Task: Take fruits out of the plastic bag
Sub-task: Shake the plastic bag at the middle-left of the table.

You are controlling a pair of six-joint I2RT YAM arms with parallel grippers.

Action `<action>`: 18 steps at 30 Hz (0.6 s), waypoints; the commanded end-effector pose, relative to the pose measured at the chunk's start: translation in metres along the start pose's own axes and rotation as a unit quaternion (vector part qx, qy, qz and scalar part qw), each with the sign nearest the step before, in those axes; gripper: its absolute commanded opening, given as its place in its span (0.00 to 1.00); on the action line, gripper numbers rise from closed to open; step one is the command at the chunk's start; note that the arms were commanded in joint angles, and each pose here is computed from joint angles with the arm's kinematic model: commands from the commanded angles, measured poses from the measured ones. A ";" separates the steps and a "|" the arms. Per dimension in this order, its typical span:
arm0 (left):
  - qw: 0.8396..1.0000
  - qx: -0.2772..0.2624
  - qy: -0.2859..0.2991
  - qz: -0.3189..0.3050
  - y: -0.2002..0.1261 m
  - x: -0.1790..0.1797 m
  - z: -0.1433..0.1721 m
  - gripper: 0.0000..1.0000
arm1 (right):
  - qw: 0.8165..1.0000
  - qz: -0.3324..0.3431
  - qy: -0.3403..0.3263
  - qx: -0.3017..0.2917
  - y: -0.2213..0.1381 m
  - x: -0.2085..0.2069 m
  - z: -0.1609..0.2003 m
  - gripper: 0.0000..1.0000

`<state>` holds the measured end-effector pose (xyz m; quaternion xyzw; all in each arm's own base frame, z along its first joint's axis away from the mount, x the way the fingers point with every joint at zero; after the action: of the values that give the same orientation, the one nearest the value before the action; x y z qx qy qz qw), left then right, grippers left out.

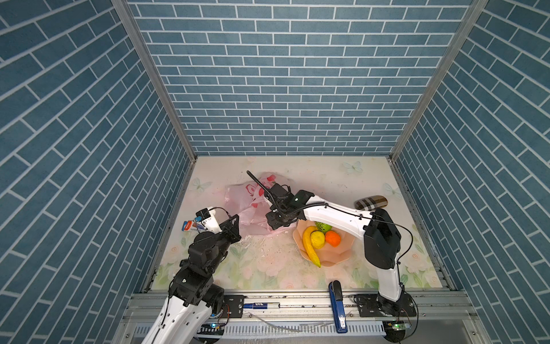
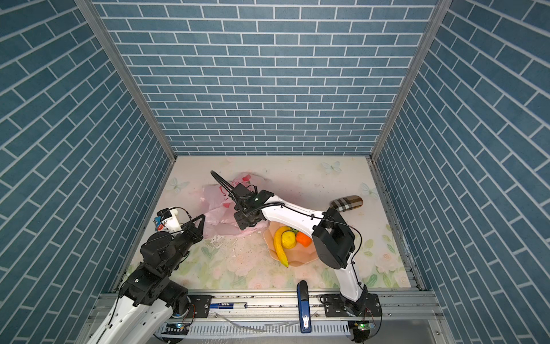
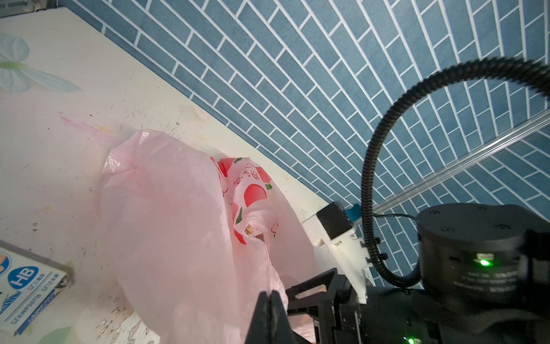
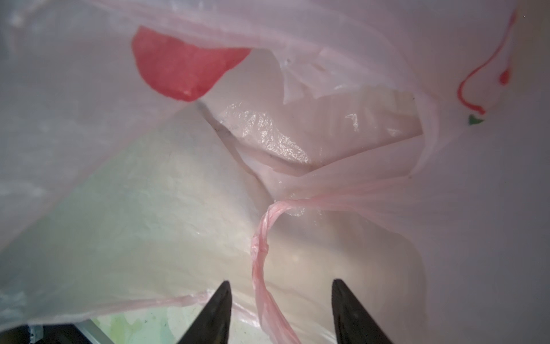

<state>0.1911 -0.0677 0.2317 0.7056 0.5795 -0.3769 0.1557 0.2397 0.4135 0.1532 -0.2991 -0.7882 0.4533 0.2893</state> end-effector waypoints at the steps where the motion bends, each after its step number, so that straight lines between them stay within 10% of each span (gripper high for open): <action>1: 1.000 0.003 -0.001 -0.005 -0.001 0.006 0.005 0.00 | 0.998 -0.021 0.054 0.016 0.021 0.004 0.003 0.55; 18: 1.000 0.015 -0.004 -0.007 -0.004 0.017 0.017 0.00 | 0.989 0.018 0.146 -0.007 0.055 -0.010 -0.008 0.56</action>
<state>0.1838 -0.0652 0.2179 0.7040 0.5785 -0.3822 0.1537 0.2527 0.4276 0.1114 -0.3544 -0.7448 0.4210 0.3773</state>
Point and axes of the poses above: each gripper's point midway between its finger pads, its own y axis out along the fingers, its own x axis along the line the jaws close on, z = x × y, the point moved 5 cm from there along -y, back along the fingers, and after that the axes turned 2 degrees about -y, right-handed, at the moved point
